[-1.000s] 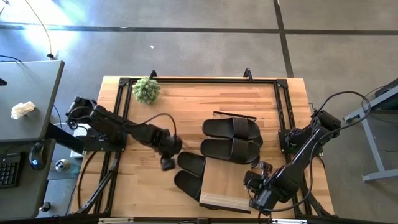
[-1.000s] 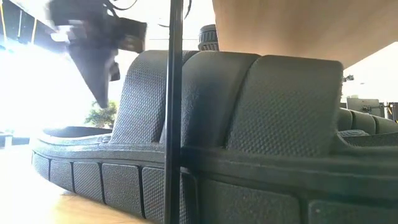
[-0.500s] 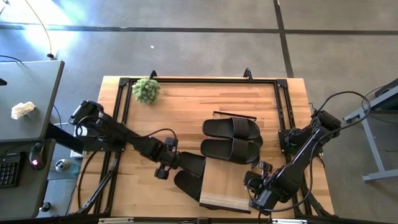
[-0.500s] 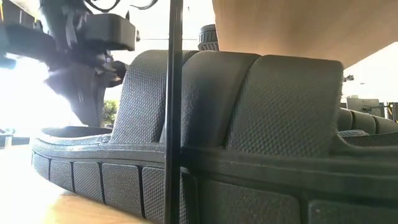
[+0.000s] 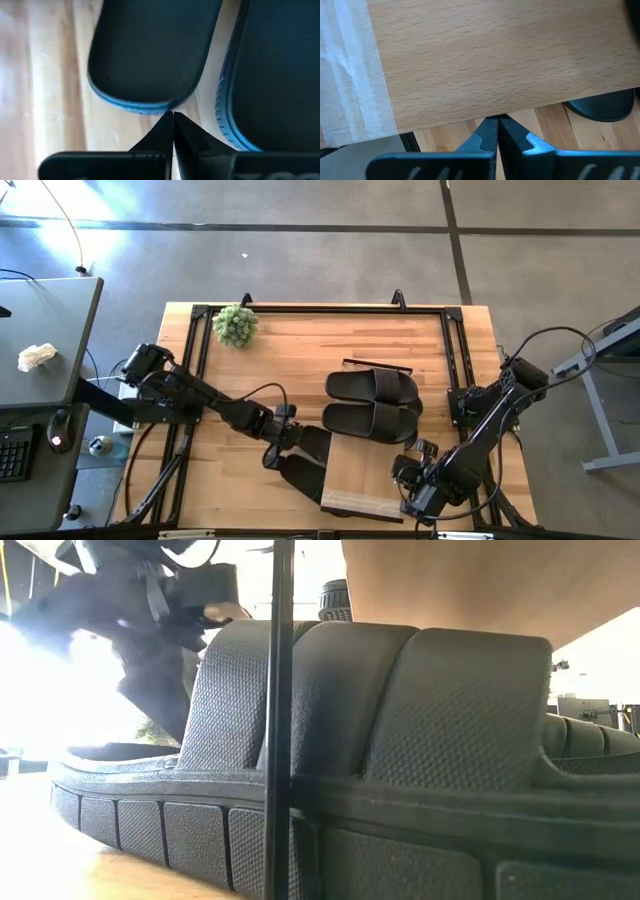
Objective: Pick and place slides into the shelf
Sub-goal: Put the black slide under the shelf, then adjust the black slides under the shelf
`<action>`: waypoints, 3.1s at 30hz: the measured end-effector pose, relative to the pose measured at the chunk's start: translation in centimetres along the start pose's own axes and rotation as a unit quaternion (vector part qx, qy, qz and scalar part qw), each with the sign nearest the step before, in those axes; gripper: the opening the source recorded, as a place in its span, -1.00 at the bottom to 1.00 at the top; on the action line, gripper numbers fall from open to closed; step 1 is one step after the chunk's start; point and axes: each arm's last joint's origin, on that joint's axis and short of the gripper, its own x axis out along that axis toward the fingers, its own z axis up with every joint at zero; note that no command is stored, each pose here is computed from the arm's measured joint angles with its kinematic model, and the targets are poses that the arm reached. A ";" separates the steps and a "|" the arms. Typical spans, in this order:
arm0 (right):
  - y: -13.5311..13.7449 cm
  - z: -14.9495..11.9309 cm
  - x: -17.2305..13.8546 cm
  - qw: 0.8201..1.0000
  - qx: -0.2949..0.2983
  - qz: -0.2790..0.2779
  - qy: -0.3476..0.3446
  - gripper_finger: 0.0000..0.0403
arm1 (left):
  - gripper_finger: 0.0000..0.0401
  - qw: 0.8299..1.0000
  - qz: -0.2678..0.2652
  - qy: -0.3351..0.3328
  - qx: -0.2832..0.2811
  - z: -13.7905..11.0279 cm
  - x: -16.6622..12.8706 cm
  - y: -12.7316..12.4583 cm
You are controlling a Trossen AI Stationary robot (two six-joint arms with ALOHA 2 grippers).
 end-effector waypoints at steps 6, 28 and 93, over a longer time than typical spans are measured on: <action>0.0 0.0 0.0 1.000 0.000 0.000 0.000 -1.00 | -1.00 1.000 -0.021 -0.014 -0.013 0.4 1.2 -0.4; 0.0 0.0 0.0 1.000 0.000 0.000 0.000 -1.00 | -1.00 0.995 -0.050 -0.088 -0.023 1.8 1.6 -0.7; 0.1 0.0 0.0 1.000 -0.004 0.005 0.002 -1.00 | -1.00 0.997 -0.038 -0.002 -0.067 -3.8 -2.1 -4.8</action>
